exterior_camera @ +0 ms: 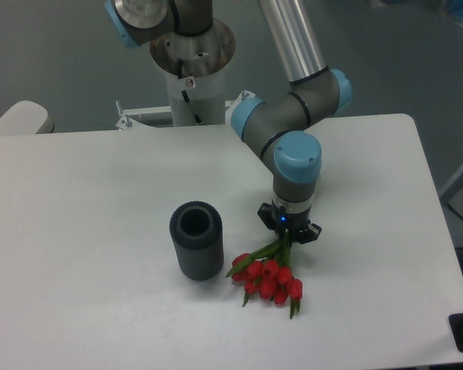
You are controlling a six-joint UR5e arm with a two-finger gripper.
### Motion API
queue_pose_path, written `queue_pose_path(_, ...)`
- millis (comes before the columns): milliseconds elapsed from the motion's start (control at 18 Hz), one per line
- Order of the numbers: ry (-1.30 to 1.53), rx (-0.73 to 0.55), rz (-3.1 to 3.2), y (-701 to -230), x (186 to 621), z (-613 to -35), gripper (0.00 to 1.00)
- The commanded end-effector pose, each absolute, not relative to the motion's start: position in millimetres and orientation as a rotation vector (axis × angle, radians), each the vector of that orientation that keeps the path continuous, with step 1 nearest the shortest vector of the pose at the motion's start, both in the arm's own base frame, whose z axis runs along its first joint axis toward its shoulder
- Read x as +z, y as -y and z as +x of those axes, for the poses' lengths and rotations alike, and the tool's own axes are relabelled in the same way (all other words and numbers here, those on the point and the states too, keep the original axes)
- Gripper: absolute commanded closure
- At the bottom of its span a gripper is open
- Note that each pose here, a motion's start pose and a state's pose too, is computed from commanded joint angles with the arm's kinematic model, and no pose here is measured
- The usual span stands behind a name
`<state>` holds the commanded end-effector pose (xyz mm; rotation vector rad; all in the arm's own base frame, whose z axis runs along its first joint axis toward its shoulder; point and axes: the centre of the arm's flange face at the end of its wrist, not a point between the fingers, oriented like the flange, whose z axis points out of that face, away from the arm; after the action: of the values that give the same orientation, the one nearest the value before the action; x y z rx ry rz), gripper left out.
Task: Pick up the flowers from the table
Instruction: 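Lift the grasped red tulip bundle up off the table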
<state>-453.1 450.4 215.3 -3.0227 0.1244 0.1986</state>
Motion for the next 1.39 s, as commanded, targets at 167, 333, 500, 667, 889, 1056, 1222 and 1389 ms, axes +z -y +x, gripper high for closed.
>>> queue_pose_path(167,-0.119,0.213,-2.944,-462,240,-467,0.76)
queue_pose_path(333,-0.117,0.196,-2.880,-476,277,-475,0.76)
queue_pose_path(500,-0.070,0.169,-2.802,-497,323,-482,0.76)
queue_pose_path(667,-0.073,0.152,-2.692,-512,370,-487,0.76)
queue_pose_path(889,-0.072,0.104,-2.553,-505,400,-493,0.76)
queue_pose_path(1056,-0.077,0.069,-2.457,-497,419,-495,0.76)
queue_pose_path(1222,-0.062,0.026,-2.359,-482,434,-506,0.76)
queue_pose_path(1389,-0.060,-0.005,-2.292,-472,444,-511,0.76)
